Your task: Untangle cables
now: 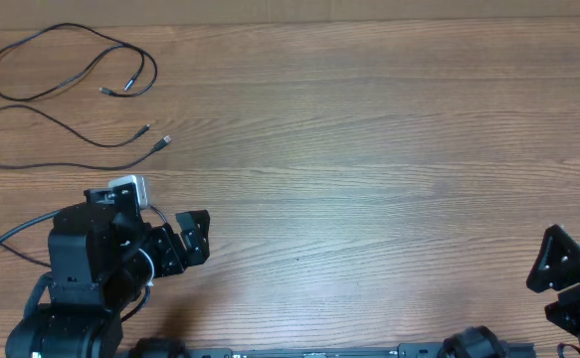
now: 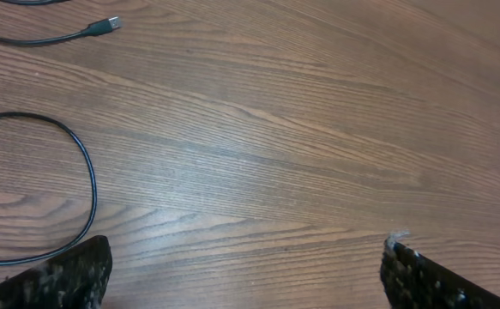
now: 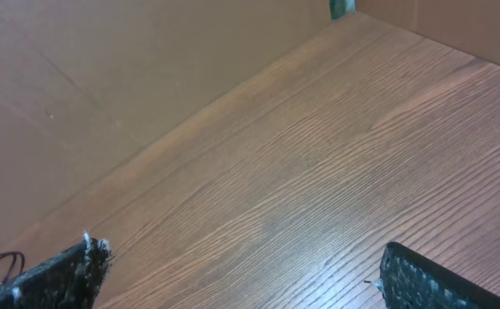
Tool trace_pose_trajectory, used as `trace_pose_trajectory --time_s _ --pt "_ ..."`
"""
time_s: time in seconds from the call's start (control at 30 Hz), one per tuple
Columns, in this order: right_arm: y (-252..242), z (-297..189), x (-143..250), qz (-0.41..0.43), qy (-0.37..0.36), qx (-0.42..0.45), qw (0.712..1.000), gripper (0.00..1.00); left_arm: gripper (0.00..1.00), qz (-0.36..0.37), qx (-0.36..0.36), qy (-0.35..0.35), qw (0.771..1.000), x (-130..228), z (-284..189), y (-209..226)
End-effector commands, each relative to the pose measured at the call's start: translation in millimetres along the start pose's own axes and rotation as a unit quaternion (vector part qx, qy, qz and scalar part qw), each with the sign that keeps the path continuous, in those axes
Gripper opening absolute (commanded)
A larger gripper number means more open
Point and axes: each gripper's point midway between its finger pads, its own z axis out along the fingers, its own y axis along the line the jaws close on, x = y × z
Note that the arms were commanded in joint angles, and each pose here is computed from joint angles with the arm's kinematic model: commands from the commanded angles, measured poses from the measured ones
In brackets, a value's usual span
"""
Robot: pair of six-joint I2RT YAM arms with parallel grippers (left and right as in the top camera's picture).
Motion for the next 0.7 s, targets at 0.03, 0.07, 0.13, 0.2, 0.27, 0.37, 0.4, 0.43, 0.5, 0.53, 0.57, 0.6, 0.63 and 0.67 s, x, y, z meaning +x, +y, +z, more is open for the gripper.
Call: trace_pose_trajectory --time_s 0.03,0.07,0.13,0.2,0.27,0.37,0.4,0.43,0.5,0.53,0.57,0.6,0.63,0.67 --pt "-2 -1 -2 -0.003 -0.006 0.004 1.000 1.00 1.00 -0.002 0.002 -0.007 1.000 -3 -3 -2" --pt "-3 -1 -1 -0.005 -0.003 0.006 1.000 1.00 1.00 -0.002 0.002 -0.007 1.000 -3 -3 -2" --pt "-8 -1 5 -0.012 0.007 0.016 1.000 1.00 1.00 -0.002 0.002 -0.007 1.000 -3 -3 -2" --pt "-12 -1 9 -0.017 0.014 0.025 0.999 1.00 0.99 -0.002 0.002 -0.007 1.000 -3 -3 -3" --pt "-16 -1 10 -0.016 0.014 0.035 0.999 1.00 0.99 -0.002 0.002 -0.007 1.000 -3 -3 -2" --pt "-20 2 11 -0.013 0.012 0.053 0.998 1.00 0.99 -0.002 0.002 -0.007 1.000 -3 -3 -2" --pt "-21 3 12 -0.010 0.010 0.060 0.998 1.00 0.99 -0.002 0.002 -0.007 1.000 -3 -3 -2" --pt "-20 5 12 -0.012 0.010 0.061 0.998 1.00 0.99 -0.002 0.002 -0.007 1.000 -3 -3 -2" --pt "-15 9 12 -0.025 0.008 0.055 0.998 1.00 1.00 -0.002 0.003 -0.007 1.000 -3 -3 -3" --pt "-12 11 11 -0.033 0.007 0.050 0.998 1.00 0.99 -0.002 0.002 -0.007 1.000 -3 -3 -3" --pt "-6 14 9 -0.046 0.004 0.039 0.998 1.00 0.99 -0.002 0.002 -0.007 1.000 -3 -3 -2" --pt "-1 17 8 -0.056 0.002 0.030 0.998 1.00 1.00 -0.002 0.002 -0.007 1.000 -3 -3 -2" --pt "6 21 7 -0.073 -0.001 0.016 0.997 1.00 1.00 -0.002 0.002 -0.007 1.000 -3 -3 -2" --pt "13 25 7 -0.090 -0.003 0.001 0.996 1.00 1.00 -0.002 0.002 -0.007 1.000 -3 -3 -2"
